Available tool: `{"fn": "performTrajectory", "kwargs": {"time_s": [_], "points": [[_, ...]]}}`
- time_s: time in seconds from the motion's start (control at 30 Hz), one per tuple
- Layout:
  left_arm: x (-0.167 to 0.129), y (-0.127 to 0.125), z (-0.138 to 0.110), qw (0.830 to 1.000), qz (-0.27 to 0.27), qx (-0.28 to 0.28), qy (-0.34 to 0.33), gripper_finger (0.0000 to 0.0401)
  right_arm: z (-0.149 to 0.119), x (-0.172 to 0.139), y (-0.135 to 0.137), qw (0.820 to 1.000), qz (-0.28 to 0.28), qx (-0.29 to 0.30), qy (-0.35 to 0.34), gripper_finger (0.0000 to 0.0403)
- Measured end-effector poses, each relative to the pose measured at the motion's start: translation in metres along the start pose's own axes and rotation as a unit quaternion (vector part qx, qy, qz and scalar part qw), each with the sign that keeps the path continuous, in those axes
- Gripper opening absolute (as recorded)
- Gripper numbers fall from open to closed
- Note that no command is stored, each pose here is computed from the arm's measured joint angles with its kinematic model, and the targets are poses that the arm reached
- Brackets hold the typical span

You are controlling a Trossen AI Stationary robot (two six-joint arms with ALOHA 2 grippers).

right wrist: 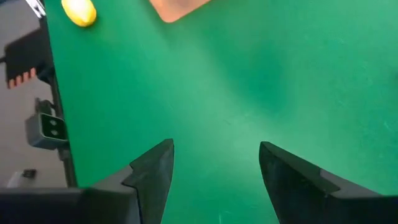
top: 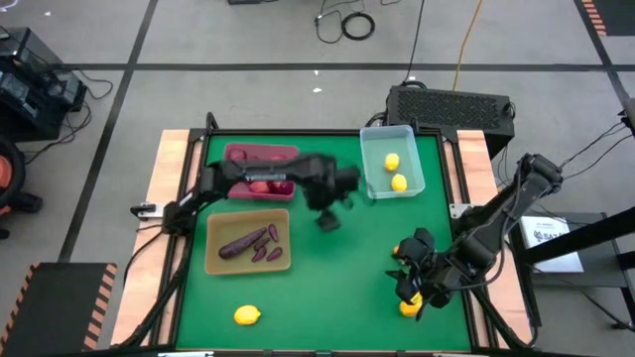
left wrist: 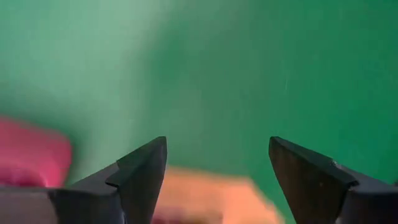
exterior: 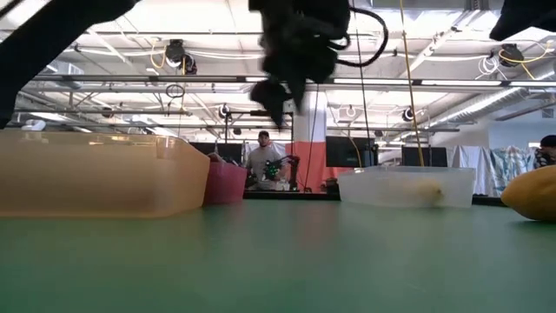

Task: Sort produce into baskets
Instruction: Put the lemon into the transparent bin

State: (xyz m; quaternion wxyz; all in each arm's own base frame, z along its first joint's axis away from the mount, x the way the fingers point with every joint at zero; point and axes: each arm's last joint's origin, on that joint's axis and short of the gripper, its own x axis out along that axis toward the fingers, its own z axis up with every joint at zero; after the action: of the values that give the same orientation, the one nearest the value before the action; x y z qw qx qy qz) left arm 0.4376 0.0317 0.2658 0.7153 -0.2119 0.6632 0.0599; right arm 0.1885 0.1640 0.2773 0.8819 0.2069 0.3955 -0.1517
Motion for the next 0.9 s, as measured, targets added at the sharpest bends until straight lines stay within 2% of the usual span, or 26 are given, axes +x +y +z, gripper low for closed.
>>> {"fn": "performTrajectory", "kwargs": {"time_s": [0.07,0.13,0.3,0.53,0.67,0.77,0.9], "points": [[0.002,-0.024,-0.021,0.998,0.032,0.026,0.046,0.0288,-0.002,0.004,0.001,1.0,-0.006,-0.005,0.002,0.0226],[0.008,-0.055,-0.039,0.995,0.053,0.058,0.059,0.0288,-0.003,0.006,0.003,1.0,-0.01,-0.007,0.004,0.0226],[0.011,-0.134,-0.102,0.981,0.05,0.176,0.063,0.0288,-0.002,0.009,0.003,1.0,-0.022,-0.008,-0.012,0.0226],[0.026,-0.205,-0.186,0.969,0.092,0.221,0.061,0.0288,0.006,0.012,-0.001,0.995,-0.055,-0.019,-0.077,0.0226],[0.045,-0.227,-0.224,0.963,0.08,0.248,0.076,0.0288,0.016,0.018,-0.005,0.992,-0.072,-0.062,-0.082,0.0226],[0.057,-0.23,-0.238,0.968,0.072,0.216,0.108,0.0288,0.026,0.023,-0.007,0.991,-0.071,-0.078,-0.078,0.0226],[0.069,-0.235,-0.256,0.964,0.08,0.227,0.118,0.0288,0.038,0.03,-0.009,0.992,-0.057,-0.092,-0.069,0.0226]]}}
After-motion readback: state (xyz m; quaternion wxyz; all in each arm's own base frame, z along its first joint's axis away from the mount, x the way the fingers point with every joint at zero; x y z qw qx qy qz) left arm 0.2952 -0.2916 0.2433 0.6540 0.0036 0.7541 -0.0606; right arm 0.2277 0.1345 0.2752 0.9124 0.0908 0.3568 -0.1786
